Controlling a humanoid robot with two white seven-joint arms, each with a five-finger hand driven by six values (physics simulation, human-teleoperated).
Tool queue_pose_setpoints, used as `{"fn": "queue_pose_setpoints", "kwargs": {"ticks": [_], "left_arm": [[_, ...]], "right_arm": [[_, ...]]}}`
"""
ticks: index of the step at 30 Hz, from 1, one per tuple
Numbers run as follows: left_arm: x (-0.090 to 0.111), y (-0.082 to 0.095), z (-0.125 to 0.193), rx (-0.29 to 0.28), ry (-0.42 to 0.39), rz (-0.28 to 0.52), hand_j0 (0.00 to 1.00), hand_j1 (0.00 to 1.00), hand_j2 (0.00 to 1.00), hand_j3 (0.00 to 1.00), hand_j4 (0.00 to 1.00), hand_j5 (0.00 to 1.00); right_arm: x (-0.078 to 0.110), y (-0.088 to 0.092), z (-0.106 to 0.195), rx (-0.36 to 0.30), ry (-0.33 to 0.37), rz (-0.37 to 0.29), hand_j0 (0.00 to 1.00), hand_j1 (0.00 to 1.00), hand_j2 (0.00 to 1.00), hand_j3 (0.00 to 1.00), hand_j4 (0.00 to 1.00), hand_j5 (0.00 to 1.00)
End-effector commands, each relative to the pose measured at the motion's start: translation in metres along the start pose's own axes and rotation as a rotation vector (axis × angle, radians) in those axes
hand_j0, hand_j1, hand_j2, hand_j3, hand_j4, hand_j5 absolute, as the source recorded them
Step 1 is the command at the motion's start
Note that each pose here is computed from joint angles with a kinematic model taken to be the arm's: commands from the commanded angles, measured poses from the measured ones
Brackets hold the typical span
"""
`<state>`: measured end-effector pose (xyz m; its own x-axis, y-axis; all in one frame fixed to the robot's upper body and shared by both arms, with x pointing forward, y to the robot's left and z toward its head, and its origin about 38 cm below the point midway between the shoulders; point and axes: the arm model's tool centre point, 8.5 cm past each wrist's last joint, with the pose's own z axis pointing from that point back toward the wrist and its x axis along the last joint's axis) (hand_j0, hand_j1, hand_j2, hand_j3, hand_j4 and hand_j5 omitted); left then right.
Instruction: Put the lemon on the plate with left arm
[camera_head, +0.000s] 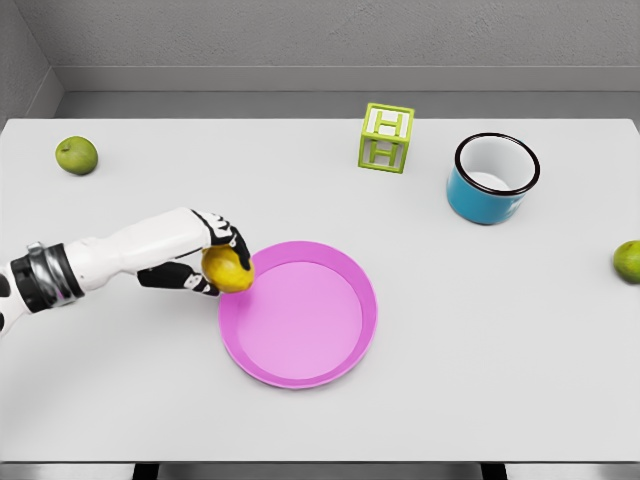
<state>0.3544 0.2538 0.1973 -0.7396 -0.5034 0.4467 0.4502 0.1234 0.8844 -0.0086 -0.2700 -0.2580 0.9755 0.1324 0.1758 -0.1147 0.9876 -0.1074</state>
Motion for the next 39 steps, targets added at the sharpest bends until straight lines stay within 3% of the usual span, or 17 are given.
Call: {"fn": "queue_pose_setpoints", "kwargs": {"ticks": [1,16,17,18,19,25,28,32,39], "left_arm": [[0.002,0.0,-0.001,0.005,-0.018,0.002,0.49,0.49,0.49,0.49,0.49,0.49],[0.014,-0.003,-0.018,0.005,-0.097,-0.011,0.52,0.52,0.52,0.52,0.52,0.52],[0.014,-0.002,-0.018,0.008,-0.096,-0.012,0.59,0.59,0.59,0.59,0.59,0.59],[0.014,-0.003,-0.019,0.009,-0.096,-0.013,0.92,0.92,0.92,0.92,0.92,0.92],[0.014,-0.004,-0.019,0.006,-0.094,-0.017,1.0,1.0,1.0,1.0,1.0,1.0],[0.017,-0.002,-0.018,0.011,-0.121,-0.03,1.0,1.0,1.0,1.0,1.0,1.0],[0.024,0.012,-0.004,0.032,-0.217,-0.106,1.0,1.0,1.0,1.0,1.0,1.0],[0.013,0.047,0.028,0.055,-0.128,-0.192,1.0,1.0,1.0,1.0,1.0,1.0],[-0.007,0.058,0.072,0.114,0.006,-0.203,1.0,1.0,1.0,1.0,1.0,1.0]], "right_arm": [[0.0,0.0,0.0,0.0,0.0,-0.001,1.0,1.0,1.0,1.0,1.0,1.0],[0.0,0.0,0.0,0.0,0.0,-0.001,1.0,1.0,1.0,1.0,1.0,1.0],[0.0,0.0,0.0,0.0,0.0,-0.001,1.0,1.0,1.0,1.0,1.0,1.0],[0.0,0.0,0.0,0.0,0.0,-0.001,1.0,1.0,1.0,1.0,1.0,1.0],[0.0,0.0,0.0,0.0,0.0,-0.001,1.0,1.0,1.0,1.0,1.0,1.0],[0.0,0.0,0.0,0.0,0.0,-0.001,1.0,1.0,1.0,1.0,1.0,1.0],[0.0,0.0,0.0,0.0,0.0,-0.001,1.0,1.0,1.0,1.0,1.0,1.0],[0.0,0.0,0.0,0.0,0.0,-0.001,1.0,1.0,1.0,1.0,1.0,1.0],[0.0,0.0,0.0,0.0,0.0,-0.001,1.0,1.0,1.0,1.0,1.0,1.0]]}}
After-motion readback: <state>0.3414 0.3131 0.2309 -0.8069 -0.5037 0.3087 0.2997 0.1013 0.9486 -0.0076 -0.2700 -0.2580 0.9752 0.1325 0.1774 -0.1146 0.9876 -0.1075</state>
